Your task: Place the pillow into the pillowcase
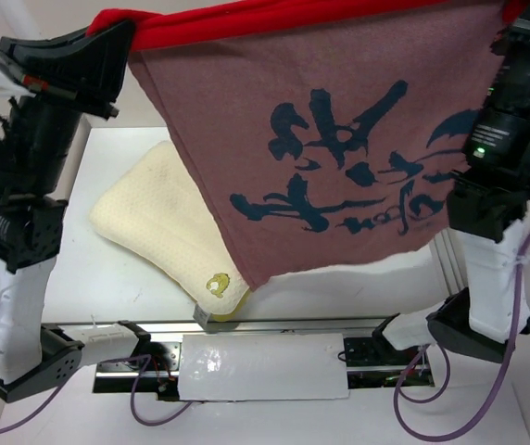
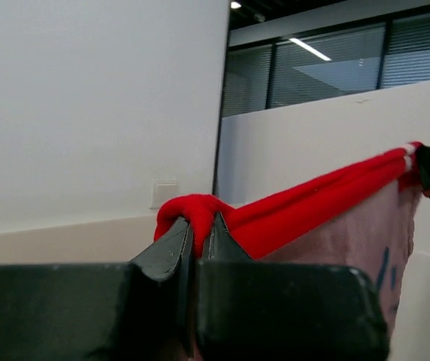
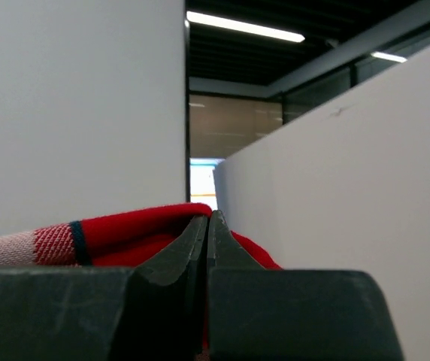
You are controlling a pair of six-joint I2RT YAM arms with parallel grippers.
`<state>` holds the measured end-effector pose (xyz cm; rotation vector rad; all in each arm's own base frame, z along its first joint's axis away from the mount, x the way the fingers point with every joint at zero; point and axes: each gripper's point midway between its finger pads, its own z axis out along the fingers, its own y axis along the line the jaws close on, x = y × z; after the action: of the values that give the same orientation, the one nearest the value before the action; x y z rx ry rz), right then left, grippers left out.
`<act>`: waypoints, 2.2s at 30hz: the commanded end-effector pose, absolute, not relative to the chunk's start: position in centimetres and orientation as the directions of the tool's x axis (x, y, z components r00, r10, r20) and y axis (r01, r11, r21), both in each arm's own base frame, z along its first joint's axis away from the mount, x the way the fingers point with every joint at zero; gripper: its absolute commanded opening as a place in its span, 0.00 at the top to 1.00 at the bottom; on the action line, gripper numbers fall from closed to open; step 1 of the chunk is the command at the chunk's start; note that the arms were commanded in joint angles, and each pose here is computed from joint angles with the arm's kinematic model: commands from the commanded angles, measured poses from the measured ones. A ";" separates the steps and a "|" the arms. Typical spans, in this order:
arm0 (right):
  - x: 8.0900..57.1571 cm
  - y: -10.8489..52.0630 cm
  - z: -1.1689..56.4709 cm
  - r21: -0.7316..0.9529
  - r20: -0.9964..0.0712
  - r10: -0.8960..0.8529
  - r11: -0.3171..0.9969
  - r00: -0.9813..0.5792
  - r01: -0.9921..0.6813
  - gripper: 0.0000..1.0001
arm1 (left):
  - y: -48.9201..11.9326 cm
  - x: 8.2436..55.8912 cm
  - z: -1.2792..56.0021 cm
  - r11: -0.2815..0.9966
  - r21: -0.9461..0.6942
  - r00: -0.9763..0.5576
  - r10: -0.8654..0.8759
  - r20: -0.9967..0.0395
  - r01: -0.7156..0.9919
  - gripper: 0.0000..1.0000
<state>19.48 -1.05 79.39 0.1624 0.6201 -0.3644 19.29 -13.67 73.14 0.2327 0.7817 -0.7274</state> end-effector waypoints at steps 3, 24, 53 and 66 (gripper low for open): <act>22.4 -3.9 73.6 0.203 -0.758 -0.299 0.737 0.580 0.645 1.00 | -12.0 29.1 73.0 0.868 -0.208 0.575 -0.460 -0.677 0.450 1.00; 56.8 -13.3 44.5 -0.214 -0.941 -0.326 0.377 -0.088 0.901 1.00 | -21.9 68.2 38.4 0.908 -0.381 0.323 -0.419 -0.849 0.175 1.00; 70.1 -15.7 20.2 -0.150 -0.988 -0.124 0.676 -0.089 0.722 0.96 | -20.5 73.4 21.6 0.840 -0.537 0.223 -0.539 -0.812 0.078 1.00; 72.3 -11.7 19.5 -0.303 -0.952 -0.249 0.832 -0.176 0.464 0.00 | -21.4 71.7 24.2 0.868 -0.483 0.119 -0.495 -0.861 0.113 0.01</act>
<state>71.54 -17.40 13.79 0.3160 1.6888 -0.6704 73.18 -21.03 14.87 -0.4103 1.5043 -0.4624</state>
